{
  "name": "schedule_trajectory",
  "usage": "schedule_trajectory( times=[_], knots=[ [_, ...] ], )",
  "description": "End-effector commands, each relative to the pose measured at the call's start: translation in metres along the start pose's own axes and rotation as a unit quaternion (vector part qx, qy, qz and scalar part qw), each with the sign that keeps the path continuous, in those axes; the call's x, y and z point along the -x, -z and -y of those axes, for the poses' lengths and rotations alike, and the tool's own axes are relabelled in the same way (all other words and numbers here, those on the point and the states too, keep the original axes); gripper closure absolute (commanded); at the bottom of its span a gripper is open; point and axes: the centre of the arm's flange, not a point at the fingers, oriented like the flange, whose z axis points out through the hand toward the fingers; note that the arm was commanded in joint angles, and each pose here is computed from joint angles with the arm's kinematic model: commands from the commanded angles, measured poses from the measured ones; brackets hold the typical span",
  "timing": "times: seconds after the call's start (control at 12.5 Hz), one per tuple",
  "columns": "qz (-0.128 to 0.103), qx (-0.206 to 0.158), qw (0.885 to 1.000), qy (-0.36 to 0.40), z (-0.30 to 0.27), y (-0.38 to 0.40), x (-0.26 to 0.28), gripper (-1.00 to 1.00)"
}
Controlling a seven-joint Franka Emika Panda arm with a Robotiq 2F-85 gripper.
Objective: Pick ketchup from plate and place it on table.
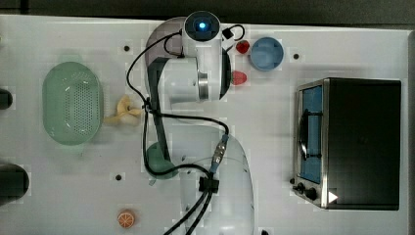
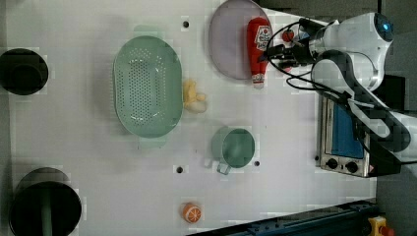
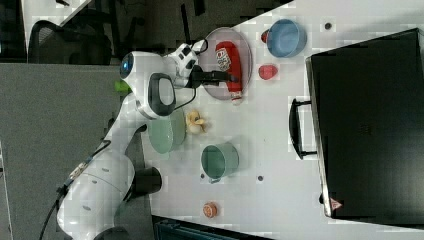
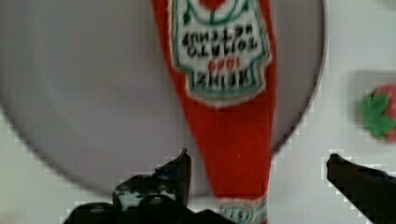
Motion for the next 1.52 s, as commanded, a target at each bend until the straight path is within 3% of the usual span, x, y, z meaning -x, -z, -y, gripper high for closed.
schedule_trajectory(
  times=[0.08, 0.32, 0.56, 0.8, 1.28, 1.44, 1.52],
  knots=[
    [-0.048, 0.000, 0.998, 0.046, 0.015, 0.010, -0.022, -1.00],
    [-0.047, -0.002, 0.998, 0.046, 0.015, -0.016, -0.023, -1.00],
    [-0.073, -0.009, 0.996, 0.045, 0.016, -0.030, -0.027, -0.92],
    [-0.077, -0.009, 0.996, 0.045, 0.015, -0.035, -0.028, -0.25],
    [-0.127, -0.021, 0.991, 0.032, 0.020, 0.041, -0.042, -0.25],
    [-0.120, -0.030, 0.992, 0.016, 0.012, 0.087, -0.036, -0.25],
    [-0.101, -0.032, 0.994, 0.008, 0.007, 0.111, -0.028, -0.25]
  ],
)
